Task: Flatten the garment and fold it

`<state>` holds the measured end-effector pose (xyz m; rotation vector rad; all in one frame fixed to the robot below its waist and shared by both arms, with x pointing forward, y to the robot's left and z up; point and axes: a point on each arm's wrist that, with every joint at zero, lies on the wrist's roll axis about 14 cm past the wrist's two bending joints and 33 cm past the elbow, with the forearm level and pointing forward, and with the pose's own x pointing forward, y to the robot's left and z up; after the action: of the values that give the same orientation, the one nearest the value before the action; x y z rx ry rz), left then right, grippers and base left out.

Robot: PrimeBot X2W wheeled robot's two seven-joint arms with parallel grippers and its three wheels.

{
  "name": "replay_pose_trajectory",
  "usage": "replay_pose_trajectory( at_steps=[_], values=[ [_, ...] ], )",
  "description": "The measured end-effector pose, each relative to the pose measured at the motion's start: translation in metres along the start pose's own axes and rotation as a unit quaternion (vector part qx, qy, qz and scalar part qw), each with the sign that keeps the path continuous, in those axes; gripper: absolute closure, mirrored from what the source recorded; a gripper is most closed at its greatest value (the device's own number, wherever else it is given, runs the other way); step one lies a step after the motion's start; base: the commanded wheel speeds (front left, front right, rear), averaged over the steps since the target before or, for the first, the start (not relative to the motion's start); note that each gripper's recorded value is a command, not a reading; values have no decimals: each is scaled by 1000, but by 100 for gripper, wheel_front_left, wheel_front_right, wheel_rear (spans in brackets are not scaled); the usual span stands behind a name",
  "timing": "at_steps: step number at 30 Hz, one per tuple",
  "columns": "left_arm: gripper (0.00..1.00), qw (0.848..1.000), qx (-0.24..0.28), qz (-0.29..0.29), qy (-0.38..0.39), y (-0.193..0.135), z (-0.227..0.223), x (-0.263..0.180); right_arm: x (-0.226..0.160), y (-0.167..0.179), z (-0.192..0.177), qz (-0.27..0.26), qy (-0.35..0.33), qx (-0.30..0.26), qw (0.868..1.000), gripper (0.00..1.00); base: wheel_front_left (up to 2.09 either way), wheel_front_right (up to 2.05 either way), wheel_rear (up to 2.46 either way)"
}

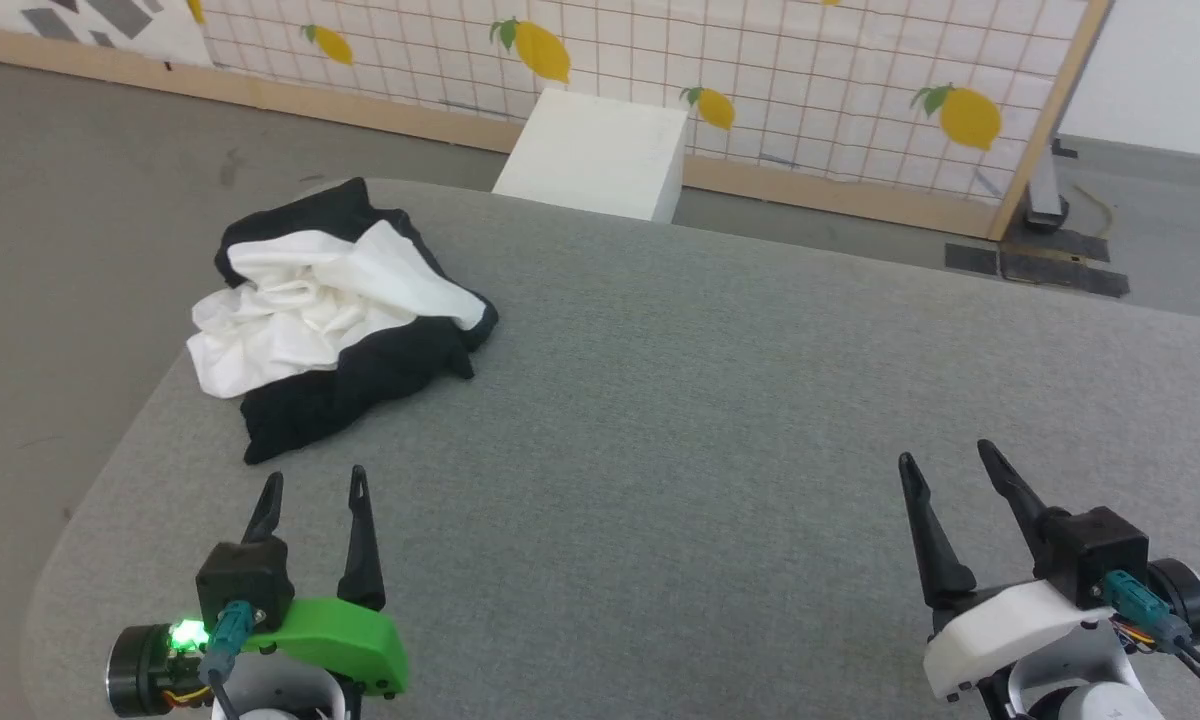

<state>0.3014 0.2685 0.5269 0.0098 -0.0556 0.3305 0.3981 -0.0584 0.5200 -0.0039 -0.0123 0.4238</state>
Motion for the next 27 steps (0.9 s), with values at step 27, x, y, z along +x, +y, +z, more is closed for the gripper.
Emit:
replay_pose_trajectory(
  at_steps=[27],
  values=[
    [0, 995, -5, 95, -17, 61, 4, -33, 29, 48, 2, 75, -14, 20, 997, 0, 0, 0, 0]
  ],
)
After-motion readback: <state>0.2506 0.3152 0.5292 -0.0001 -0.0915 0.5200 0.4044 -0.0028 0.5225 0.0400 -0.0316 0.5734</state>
